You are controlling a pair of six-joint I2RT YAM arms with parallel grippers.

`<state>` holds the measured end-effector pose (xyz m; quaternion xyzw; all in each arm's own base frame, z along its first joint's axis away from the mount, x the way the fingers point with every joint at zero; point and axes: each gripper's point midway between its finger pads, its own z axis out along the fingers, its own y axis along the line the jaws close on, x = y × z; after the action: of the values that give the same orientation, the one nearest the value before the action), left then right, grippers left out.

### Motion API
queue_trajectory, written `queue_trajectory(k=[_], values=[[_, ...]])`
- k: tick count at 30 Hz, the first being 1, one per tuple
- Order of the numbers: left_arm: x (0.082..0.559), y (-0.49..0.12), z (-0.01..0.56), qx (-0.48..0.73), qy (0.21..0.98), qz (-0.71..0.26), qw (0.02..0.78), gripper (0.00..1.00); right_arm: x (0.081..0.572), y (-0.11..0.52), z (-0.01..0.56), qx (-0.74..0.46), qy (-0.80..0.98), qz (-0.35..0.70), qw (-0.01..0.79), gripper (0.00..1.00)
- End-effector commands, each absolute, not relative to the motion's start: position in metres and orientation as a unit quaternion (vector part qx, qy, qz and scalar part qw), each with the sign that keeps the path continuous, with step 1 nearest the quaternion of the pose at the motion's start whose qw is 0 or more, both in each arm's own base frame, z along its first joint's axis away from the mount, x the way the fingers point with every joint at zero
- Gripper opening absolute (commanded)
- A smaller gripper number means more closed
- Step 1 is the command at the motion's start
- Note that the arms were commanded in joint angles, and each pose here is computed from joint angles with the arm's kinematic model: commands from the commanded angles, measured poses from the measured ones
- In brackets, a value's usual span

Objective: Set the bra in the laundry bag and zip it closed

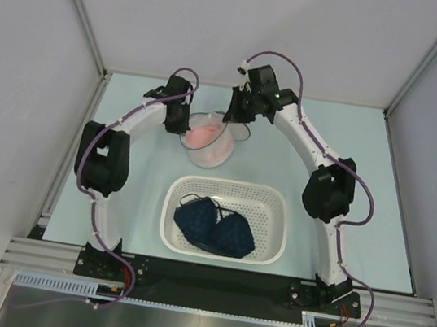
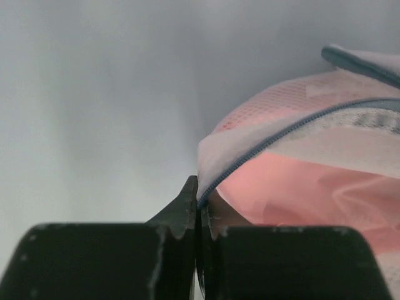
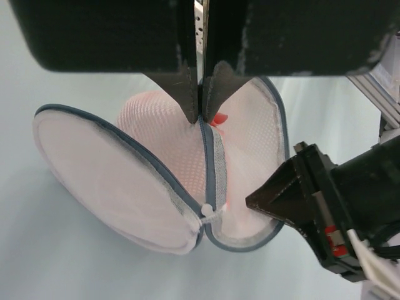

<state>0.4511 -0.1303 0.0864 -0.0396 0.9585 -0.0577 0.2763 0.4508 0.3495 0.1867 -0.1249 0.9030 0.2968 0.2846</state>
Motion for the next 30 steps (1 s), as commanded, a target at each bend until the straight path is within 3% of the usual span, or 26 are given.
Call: queue_trajectory(k=[1,5,9,11,13,15,16,17,18,19,27,29,30], values=[[0.478,-0.128,0.144,-0.025,0.944,-0.095,0.315,0.00,0.480,0.354,0.227,-0.135,0.876,0.317,0.337,0.00],[0.473,-0.124,0.244,-0.026,0.901,-0.125,0.415,0.00,0.481,0.337,0.250,-0.140,0.882,0.253,0.372,0.00],[0.463,-0.115,0.264,-0.035,0.896,-0.116,0.427,0.00,0.472,0.333,0.276,-0.141,0.863,0.247,0.418,0.00],[0.473,-0.107,0.251,-0.039,0.898,-0.113,0.423,0.00,0.480,0.333,0.270,-0.126,0.855,0.260,0.430,0.00],[0.482,-0.105,0.202,-0.041,0.929,-0.151,0.335,0.00,0.487,0.337,0.238,-0.118,0.873,0.272,0.388,0.00],[0.486,-0.102,0.213,-0.049,0.929,-0.142,0.338,0.00,0.498,0.344,0.239,-0.131,0.880,0.245,0.386,0.00],[0.480,-0.099,0.249,-0.050,0.907,-0.140,0.394,0.00,0.497,0.335,0.236,-0.139,0.886,0.203,0.392,0.00],[0.473,-0.096,0.231,-0.058,0.906,-0.140,0.395,0.00,0.498,0.338,0.240,-0.145,0.881,0.196,0.406,0.00],[0.481,-0.095,0.248,-0.064,0.887,-0.151,0.432,0.00,0.486,0.342,0.229,-0.156,0.884,0.193,0.397,0.00],[0.482,-0.094,0.243,-0.066,0.890,-0.159,0.423,0.00,0.492,0.352,0.237,-0.159,0.866,0.219,0.421,0.00],[0.502,-0.088,0.170,-0.073,0.925,-0.145,0.344,0.00,0.494,0.362,0.181,-0.127,0.883,0.288,0.348,0.00],[0.506,-0.079,0.157,-0.088,0.928,-0.136,0.335,0.00,0.495,0.363,0.172,-0.127,0.887,0.288,0.338,0.05],[0.507,-0.075,0.155,-0.092,0.928,-0.133,0.335,0.02,0.495,0.362,0.171,-0.127,0.888,0.288,0.335,0.16]])
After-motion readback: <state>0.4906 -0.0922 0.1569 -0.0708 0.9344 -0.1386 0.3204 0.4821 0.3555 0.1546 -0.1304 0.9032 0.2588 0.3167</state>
